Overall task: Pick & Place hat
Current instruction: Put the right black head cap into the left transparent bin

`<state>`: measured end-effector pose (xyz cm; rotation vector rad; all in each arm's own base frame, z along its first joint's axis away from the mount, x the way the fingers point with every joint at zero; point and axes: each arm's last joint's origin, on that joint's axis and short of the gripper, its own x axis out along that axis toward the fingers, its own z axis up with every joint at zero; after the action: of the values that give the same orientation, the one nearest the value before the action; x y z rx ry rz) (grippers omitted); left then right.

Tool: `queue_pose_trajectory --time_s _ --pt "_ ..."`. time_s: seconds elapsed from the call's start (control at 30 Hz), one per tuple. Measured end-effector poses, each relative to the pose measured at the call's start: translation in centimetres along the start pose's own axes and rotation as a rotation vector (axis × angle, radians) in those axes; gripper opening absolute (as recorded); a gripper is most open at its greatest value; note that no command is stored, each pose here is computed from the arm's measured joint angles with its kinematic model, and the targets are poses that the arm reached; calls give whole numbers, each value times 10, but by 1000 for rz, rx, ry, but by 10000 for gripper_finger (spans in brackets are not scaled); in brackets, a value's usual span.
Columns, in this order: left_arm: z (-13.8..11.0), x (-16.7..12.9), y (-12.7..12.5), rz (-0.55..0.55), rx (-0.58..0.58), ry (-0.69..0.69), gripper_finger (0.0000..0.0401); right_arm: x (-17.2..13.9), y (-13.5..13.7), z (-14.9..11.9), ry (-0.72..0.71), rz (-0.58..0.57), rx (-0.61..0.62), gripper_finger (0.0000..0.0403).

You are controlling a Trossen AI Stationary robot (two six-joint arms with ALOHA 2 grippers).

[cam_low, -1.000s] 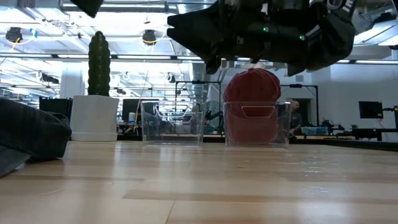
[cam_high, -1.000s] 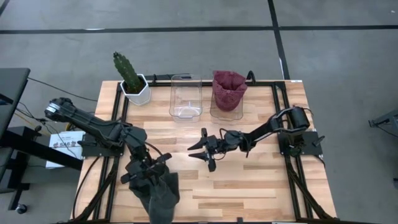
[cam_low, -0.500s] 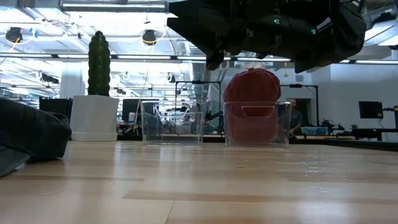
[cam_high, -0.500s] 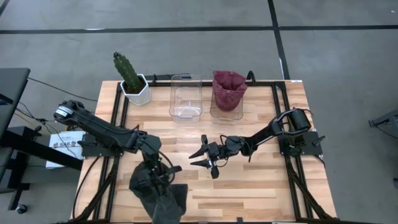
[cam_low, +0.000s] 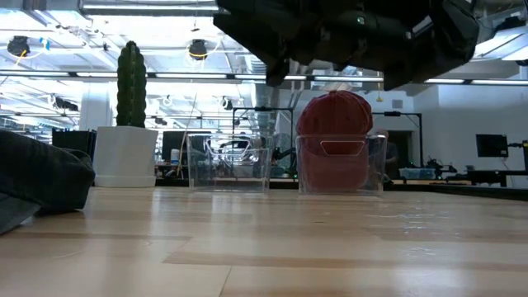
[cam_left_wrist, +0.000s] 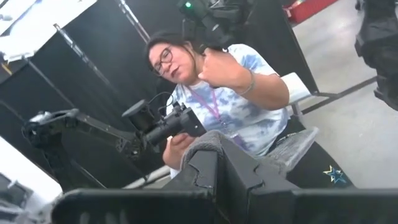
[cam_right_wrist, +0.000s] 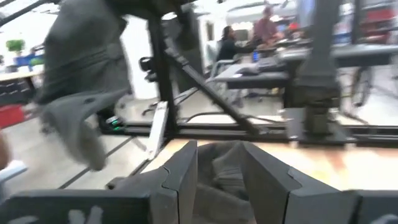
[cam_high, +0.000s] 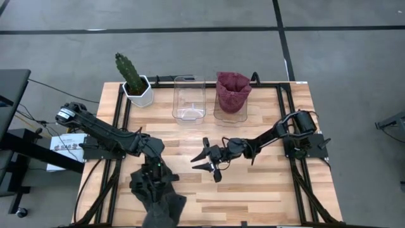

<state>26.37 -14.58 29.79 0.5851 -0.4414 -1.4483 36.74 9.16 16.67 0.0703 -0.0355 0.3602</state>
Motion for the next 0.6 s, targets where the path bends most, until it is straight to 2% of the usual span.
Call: queue_pose_trajectory --time_s 0.1,0.43,0.6 --pt "0 0 0 -6 18 -6 10 7 6 3 32 47 4 112" --pt "0 -1 0 -6 22 -6 10 31 19 14 154 78 20 112" --pt "-5 -3 1 1 12 5 10 38 30 22 142 108 1 105"
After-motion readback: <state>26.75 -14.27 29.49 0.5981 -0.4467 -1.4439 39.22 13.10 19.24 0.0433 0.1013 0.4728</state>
